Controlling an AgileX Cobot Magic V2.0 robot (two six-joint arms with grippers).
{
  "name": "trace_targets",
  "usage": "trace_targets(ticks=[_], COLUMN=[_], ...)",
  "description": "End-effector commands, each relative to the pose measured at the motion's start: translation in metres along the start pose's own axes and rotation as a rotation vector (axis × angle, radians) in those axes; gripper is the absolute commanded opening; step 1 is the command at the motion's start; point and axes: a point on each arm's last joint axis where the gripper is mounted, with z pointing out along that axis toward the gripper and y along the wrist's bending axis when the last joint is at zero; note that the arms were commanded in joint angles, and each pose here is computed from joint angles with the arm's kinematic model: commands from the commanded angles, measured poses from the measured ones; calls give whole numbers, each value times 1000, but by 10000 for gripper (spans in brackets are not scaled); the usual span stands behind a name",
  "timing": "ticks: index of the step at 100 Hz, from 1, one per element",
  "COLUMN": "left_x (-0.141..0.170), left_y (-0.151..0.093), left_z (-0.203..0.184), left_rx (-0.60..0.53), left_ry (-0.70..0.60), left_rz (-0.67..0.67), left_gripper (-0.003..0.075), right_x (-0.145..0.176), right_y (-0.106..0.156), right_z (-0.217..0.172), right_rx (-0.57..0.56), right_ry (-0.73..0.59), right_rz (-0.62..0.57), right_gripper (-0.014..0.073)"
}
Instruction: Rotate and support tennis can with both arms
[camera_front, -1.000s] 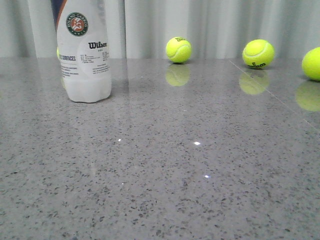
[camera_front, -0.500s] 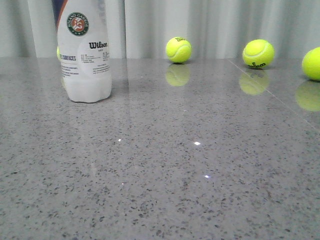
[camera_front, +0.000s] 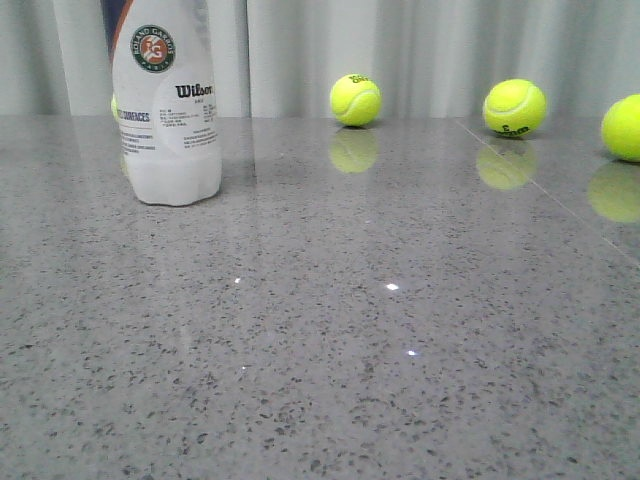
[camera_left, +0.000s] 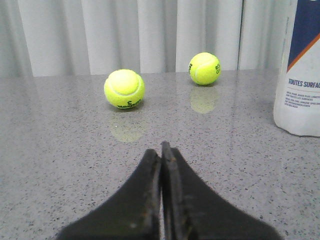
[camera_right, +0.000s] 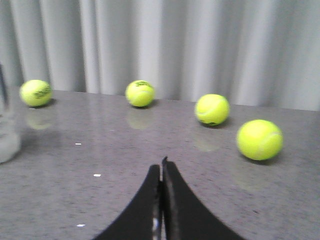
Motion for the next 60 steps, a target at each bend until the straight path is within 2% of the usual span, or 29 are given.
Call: trace_targets(ticks=[1,9,16,30,44,60], left_x=[6,6,6,6,6,6], left_y=[0,0,0,0,0,0], left_z=[-1,-1,-1,-1,-1,-1], left_rx=[-5,-5,-5,-5,-5,-5], left_ry=[-70,-70,-70,-70,-70,-70], left_rz=[-10,-10,-10,-10,-10,-10], left_gripper=[-19,-19,-19,-19,-19,-19], right_x=[0,15,29,57,62,60], right_y=[-8,-12,-15,-16,-16,-16], right_z=[-4,-11,-17,-25,-27,-28], right_rx=[99,169,215,241,252,252], right_ry=[-126,-131,-140,-160,-122,-137], right_rz=[-83,-78,-26,12,1,-42], right_gripper=[-61,-61,-61,-61,-61,-61])
